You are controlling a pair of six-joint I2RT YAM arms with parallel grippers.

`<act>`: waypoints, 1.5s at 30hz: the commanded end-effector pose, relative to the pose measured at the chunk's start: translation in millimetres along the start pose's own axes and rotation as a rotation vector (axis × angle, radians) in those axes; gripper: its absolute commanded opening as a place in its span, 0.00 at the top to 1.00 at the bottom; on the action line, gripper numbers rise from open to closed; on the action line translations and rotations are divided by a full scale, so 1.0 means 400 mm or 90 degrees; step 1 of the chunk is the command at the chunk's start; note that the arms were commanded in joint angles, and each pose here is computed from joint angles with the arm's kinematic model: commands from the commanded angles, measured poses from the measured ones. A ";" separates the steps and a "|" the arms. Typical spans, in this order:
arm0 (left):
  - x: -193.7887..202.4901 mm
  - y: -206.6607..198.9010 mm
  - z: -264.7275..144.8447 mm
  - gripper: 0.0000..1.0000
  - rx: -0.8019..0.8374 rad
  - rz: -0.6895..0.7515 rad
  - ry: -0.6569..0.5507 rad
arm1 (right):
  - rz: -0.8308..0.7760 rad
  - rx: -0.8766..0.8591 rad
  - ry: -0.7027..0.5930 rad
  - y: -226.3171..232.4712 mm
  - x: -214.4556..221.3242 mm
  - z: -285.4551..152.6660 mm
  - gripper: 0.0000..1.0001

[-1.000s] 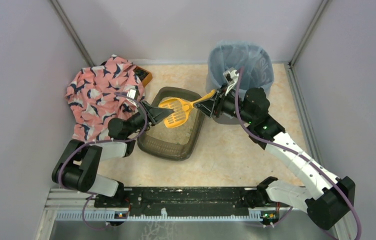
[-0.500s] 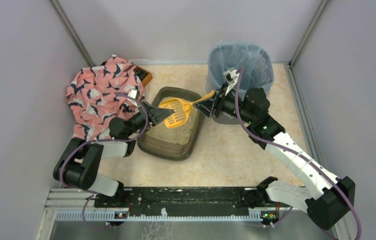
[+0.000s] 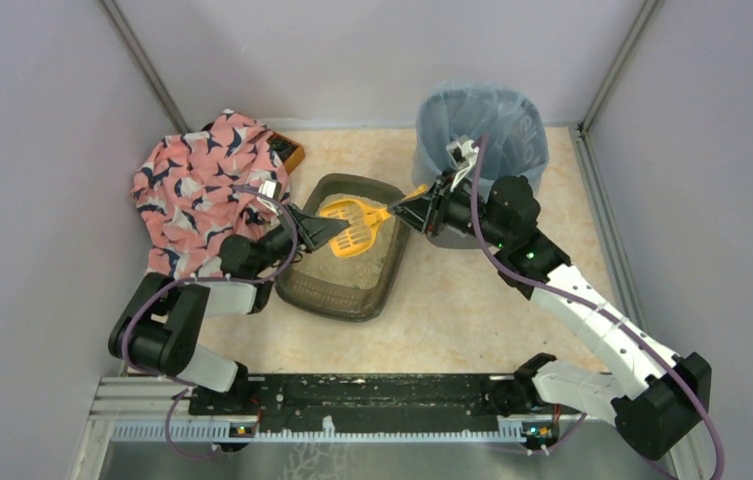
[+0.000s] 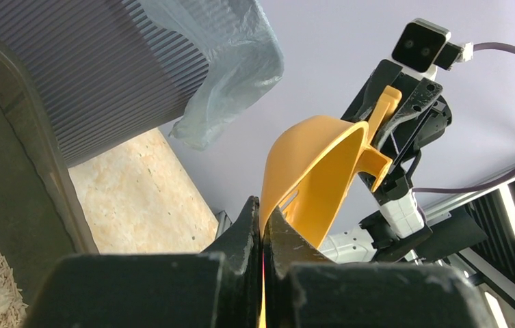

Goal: Clean the litter box

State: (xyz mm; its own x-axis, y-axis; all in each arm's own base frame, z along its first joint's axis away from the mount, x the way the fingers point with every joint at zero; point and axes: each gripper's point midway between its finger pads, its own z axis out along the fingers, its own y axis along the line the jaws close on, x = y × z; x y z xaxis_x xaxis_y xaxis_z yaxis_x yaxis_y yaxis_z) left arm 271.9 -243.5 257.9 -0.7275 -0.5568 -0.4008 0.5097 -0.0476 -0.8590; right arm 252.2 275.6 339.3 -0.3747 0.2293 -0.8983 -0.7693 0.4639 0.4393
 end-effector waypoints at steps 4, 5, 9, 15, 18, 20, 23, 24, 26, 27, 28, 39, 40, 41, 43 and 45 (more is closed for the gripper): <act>-0.005 -0.112 -0.013 0.32 0.123 0.105 -0.011 | -0.023 -0.001 -0.028 0.001 -0.032 0.002 1.00; -0.010 -0.105 -0.017 0.11 0.112 0.106 -0.017 | -0.022 0.002 -0.027 -0.003 -0.032 0.004 1.00; -0.027 -0.029 -0.051 0.02 0.003 0.149 -0.014 | -0.019 0.039 -0.026 -0.037 -0.052 0.007 1.00; -0.117 0.112 -0.187 0.02 -0.318 0.275 -0.082 | -0.002 0.079 0.011 -0.114 -0.035 0.061 1.00; -0.152 0.081 -0.241 0.02 -0.391 0.353 -0.133 | 0.012 0.067 0.026 -0.132 -0.016 0.104 1.00; -0.169 0.062 -0.257 0.02 -0.415 0.380 -0.149 | 0.010 0.063 0.032 -0.138 -0.010 0.136 1.00; -0.173 0.082 -0.271 0.02 -0.452 0.353 -0.154 | -0.018 0.088 0.044 -0.150 0.003 0.181 1.00; -0.169 0.092 -0.272 0.02 -0.455 0.341 -0.153 | -0.028 0.100 0.050 -0.157 0.010 0.195 1.00; -0.164 0.109 -0.272 0.02 -0.456 0.324 -0.154 | -0.046 0.127 0.061 -0.177 0.022 0.217 1.00; -0.163 0.115 -0.273 0.02 -0.459 0.318 -0.156 | -0.052 0.141 0.067 -0.187 0.030 0.227 1.00; -0.164 0.121 -0.276 0.02 -0.464 0.314 -0.159 | -0.061 0.154 0.072 -0.197 0.038 0.237 1.00; -0.195 0.124 -0.302 0.02 -0.498 0.313 -0.216 | -0.097 0.265 0.120 -0.312 0.140 0.326 1.00; -0.195 0.124 -0.303 0.02 -0.499 0.313 -0.218 | -0.101 0.272 0.123 -0.318 0.147 0.333 1.00; -0.195 0.123 -0.304 0.02 -0.499 0.313 -0.220 | -0.107 0.293 0.121 -0.333 0.149 0.337 1.00; -0.193 0.124 -0.303 0.03 -0.499 0.312 -0.215 | -0.111 0.318 0.113 -0.345 0.142 0.340 1.00; -0.190 0.124 -0.301 0.03 -0.498 0.311 -0.209 | -0.106 0.340 0.099 -0.355 0.127 0.338 1.00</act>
State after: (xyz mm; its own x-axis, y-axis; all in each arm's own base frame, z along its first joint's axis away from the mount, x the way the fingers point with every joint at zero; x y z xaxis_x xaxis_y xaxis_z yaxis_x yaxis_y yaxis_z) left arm 297.9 -106.7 210.5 -0.2933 -0.5731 -0.7652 0.2046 0.7442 -0.6358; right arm 394.2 335.0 190.7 -0.4739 -0.0511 -0.8791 -0.5193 0.8225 0.2322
